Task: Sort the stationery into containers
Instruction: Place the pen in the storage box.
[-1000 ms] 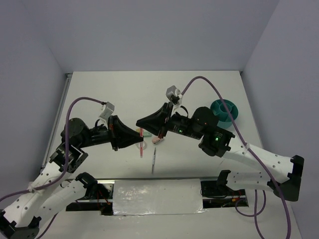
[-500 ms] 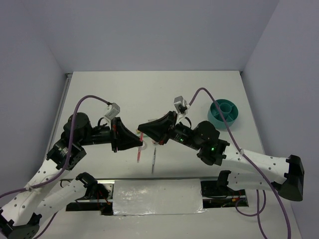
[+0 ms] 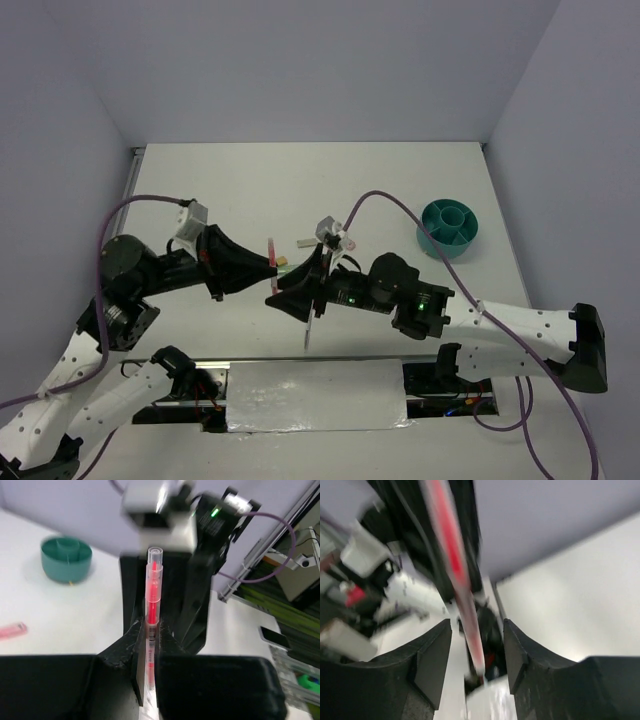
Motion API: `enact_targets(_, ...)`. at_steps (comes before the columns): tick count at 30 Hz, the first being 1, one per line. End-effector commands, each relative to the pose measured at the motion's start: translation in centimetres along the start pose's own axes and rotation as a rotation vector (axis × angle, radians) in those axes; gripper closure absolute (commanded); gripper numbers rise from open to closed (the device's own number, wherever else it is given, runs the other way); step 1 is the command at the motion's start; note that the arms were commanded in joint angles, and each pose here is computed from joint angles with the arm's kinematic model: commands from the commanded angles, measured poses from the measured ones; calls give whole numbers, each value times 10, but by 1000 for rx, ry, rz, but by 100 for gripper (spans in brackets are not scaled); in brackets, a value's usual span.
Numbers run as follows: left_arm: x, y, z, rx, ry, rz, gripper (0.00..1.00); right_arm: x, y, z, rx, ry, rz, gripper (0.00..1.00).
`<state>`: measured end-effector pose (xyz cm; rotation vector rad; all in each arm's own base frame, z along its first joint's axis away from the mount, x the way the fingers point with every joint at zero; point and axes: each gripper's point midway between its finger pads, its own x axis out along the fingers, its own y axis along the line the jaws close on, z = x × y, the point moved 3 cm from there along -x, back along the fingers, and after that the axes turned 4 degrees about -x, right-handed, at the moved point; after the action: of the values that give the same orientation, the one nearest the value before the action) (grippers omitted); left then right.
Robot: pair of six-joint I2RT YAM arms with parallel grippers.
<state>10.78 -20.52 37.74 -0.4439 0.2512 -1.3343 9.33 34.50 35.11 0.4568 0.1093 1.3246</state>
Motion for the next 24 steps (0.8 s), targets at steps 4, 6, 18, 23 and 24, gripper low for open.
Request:
enact_targets(4,-7,-14,29,202,-158,-32,100,-11,9,-6,-43,142,1,47)
enact_targets(6,-6,-12,23,193,-142,-39,100,-10,10,-2,-50,132,1,48)
enact_targets(18,-3,-11,3,158,-87,-112,100,-12,25,48,-169,26,34,39)
enact_targets(23,-2,-13,-3,150,-76,-154,100,-1,14,55,-209,13,-28,39)
enact_targets(24,-2,-12,-4,147,-72,-153,100,0,14,57,-212,7,-29,39)
